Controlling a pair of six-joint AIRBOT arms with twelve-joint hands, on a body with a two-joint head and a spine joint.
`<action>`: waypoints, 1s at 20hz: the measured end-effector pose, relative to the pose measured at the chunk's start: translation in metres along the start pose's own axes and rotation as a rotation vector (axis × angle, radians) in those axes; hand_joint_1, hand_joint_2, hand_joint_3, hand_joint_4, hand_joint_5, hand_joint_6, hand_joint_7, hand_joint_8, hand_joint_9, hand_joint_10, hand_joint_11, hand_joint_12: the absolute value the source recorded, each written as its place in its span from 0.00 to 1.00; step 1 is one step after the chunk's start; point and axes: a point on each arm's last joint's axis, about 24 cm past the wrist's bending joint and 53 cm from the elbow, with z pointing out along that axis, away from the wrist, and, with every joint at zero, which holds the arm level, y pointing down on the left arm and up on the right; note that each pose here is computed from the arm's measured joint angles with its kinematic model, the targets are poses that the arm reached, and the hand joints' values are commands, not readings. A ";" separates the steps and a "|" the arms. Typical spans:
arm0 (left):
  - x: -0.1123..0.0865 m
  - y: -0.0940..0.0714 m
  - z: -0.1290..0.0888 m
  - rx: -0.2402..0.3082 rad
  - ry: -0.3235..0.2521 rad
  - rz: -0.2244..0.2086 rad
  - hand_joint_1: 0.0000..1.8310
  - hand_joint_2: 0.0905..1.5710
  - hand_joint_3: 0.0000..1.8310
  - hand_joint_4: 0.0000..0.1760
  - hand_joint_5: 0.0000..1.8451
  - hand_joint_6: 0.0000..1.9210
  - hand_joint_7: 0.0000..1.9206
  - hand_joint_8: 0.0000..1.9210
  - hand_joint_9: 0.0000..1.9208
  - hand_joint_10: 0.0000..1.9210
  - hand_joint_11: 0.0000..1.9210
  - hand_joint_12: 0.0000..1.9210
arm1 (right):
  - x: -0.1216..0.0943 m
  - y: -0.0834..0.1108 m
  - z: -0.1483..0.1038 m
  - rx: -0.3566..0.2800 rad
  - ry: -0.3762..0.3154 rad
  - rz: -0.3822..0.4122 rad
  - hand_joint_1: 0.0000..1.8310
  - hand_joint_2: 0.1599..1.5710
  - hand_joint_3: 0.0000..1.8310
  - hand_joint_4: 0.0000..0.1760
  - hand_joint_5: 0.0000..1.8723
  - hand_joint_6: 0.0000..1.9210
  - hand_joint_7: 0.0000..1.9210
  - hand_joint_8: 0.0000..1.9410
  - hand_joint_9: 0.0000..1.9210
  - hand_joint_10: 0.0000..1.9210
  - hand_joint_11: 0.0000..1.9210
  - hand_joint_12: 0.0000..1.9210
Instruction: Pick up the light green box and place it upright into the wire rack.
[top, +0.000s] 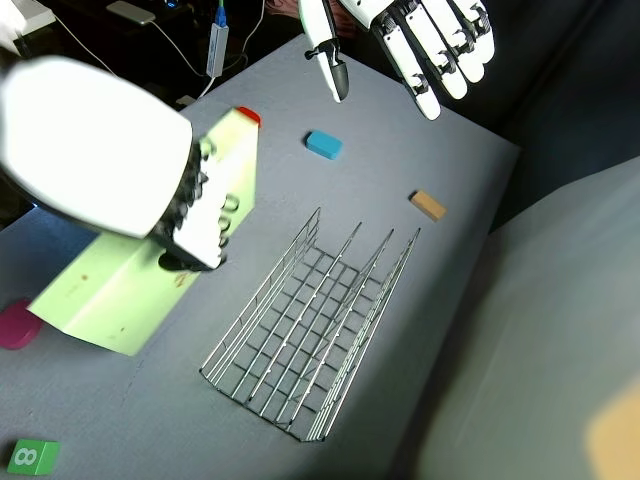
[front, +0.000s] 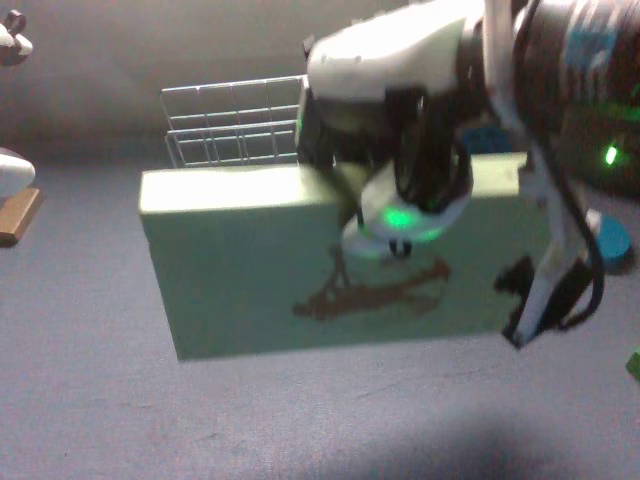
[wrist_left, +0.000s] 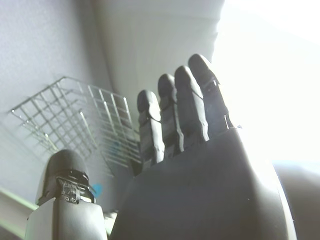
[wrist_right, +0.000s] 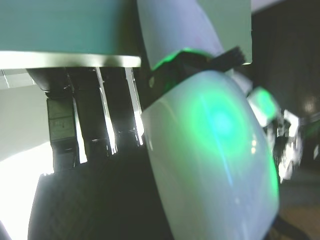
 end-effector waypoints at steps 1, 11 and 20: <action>0.000 0.000 0.000 0.000 0.000 0.001 0.11 0.73 0.00 0.32 0.18 0.00 0.15 0.00 0.11 0.00 0.00 0.35 | -0.009 0.007 -0.003 -0.018 -0.019 -0.009 0.66 0.71 0.00 0.00 0.48 0.51 0.48 0.65 0.38 0.64 0.31 0.83; 0.003 0.003 0.000 -0.009 0.008 0.032 0.12 0.73 0.00 0.31 0.21 0.01 0.15 0.00 0.12 0.00 0.00 0.34 | -0.075 0.046 -0.005 -0.066 -0.227 -0.119 0.66 0.71 0.00 0.00 0.46 0.54 0.48 0.66 0.39 0.63 0.31 0.82; 0.003 0.003 0.000 -0.008 0.008 0.035 0.13 0.72 0.00 0.30 0.21 0.00 0.16 0.00 0.12 0.00 0.00 0.35 | -0.065 0.044 0.035 -0.034 -0.219 -0.103 0.66 0.71 0.00 0.00 0.46 0.53 0.48 0.66 0.38 0.64 0.31 0.84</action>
